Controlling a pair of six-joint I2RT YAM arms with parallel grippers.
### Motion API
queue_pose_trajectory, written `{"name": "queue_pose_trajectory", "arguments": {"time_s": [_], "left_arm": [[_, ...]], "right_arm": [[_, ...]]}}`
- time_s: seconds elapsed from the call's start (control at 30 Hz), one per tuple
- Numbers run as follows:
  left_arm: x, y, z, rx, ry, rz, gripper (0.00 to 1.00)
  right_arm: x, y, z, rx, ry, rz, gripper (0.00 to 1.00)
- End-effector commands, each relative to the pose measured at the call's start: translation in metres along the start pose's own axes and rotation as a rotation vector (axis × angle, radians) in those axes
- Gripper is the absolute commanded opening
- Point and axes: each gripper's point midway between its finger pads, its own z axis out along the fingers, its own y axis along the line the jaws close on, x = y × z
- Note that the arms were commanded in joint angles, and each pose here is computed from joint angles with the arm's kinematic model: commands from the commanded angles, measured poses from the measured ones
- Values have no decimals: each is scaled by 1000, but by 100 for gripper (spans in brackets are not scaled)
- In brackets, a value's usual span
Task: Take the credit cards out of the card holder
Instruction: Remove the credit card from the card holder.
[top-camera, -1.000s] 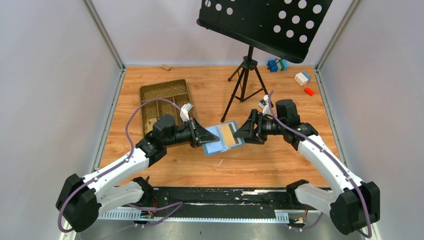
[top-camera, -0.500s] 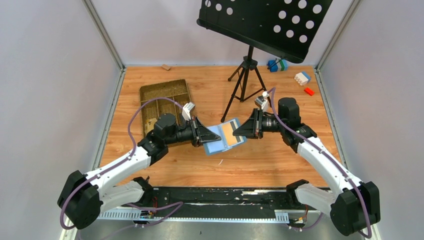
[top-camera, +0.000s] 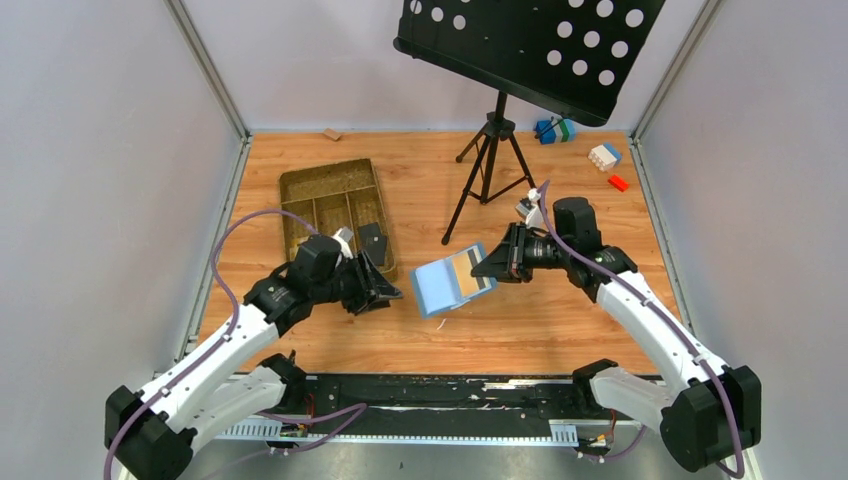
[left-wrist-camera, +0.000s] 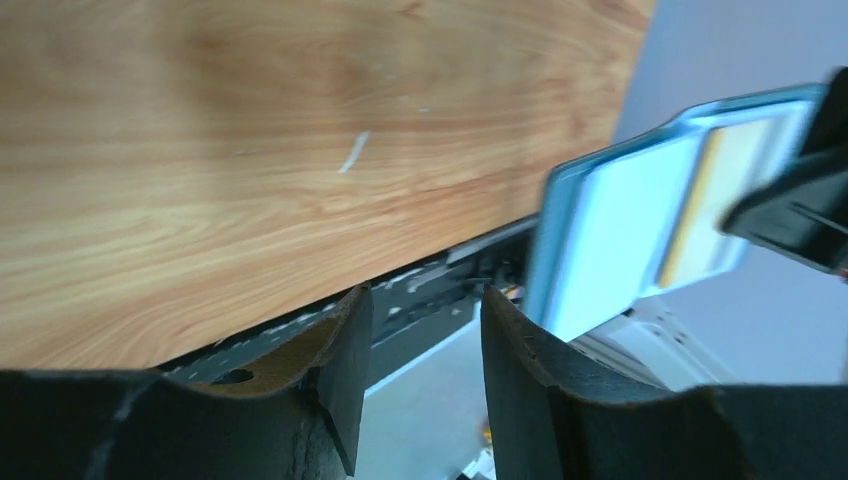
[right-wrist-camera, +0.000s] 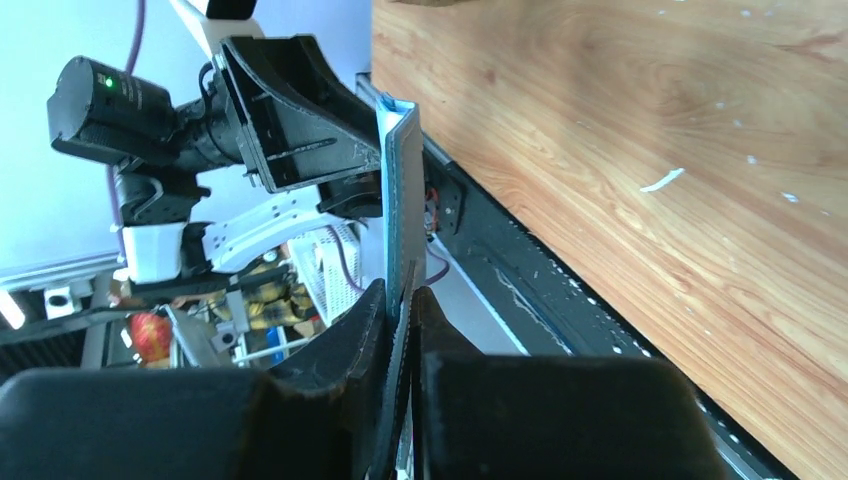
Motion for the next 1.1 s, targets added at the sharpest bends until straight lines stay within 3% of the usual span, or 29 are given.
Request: {"name": "queue_pose_trajectory", "arguments": {"time_s": [0.0,0.2,0.33,0.7,0.83,1.07], "left_arm": [[0,20,-23,-126,-22,61,50],[3,-84,-35,256,-49,140,47],[9,-123,-26,403,-21,126,47],[7,-151,6,497,23,84,39],[8,-149,12,496,34,68,32],[10,-141,17,498,46,24,29]], "right_arm": [[-16,-8,-10,144,-74,-91,0],[-18,-15,-7,165,-75,-85,0],[-18,0,-3,84,-57,-81,0],[-20,35,0,-77,-33,-50,0],[-19,41,1,-127,-21,-9,0],[-18,50,2,-203,-9,49,0]]}}
